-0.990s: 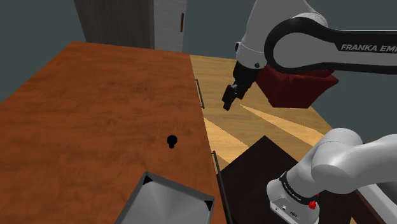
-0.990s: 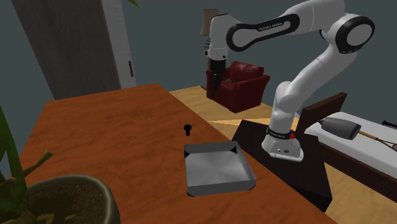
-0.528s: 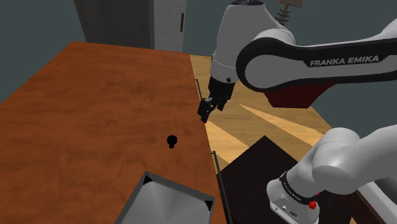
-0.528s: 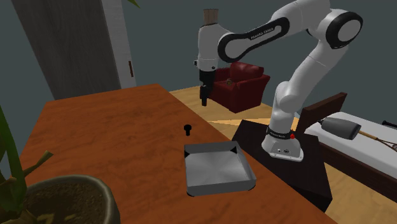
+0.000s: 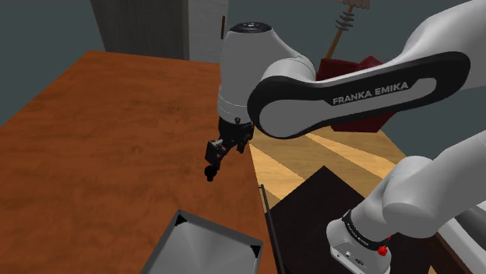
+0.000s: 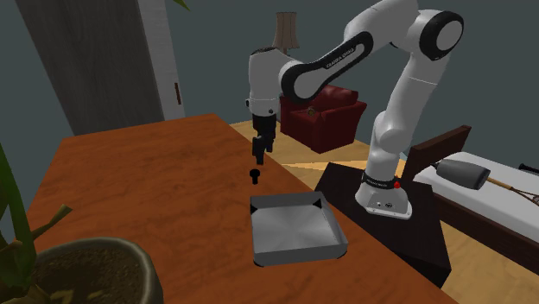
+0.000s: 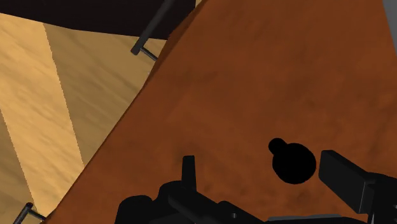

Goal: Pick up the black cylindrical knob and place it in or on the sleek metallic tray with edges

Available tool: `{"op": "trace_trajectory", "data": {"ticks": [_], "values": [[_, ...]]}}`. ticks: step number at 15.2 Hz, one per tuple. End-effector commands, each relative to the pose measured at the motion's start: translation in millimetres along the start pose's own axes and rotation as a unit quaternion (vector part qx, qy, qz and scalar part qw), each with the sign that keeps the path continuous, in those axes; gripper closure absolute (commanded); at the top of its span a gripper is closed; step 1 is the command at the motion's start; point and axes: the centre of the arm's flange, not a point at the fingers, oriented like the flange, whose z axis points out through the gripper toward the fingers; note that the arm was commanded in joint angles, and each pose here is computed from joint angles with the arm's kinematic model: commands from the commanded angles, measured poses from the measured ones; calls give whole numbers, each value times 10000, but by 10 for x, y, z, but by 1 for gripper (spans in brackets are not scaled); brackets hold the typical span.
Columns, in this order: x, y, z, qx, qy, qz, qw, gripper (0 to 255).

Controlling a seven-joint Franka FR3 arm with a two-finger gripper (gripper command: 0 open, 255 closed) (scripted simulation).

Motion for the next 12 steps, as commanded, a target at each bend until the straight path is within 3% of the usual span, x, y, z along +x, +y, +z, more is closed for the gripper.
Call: {"op": "trace_trajectory", "data": {"ticks": [1,3,12], "values": [[93,-236,93,28,-6,22,10000,0],[167,-442,180,44,-13,36,10000,0],[166,-446,580,44,-13,36,10000,0]]}}
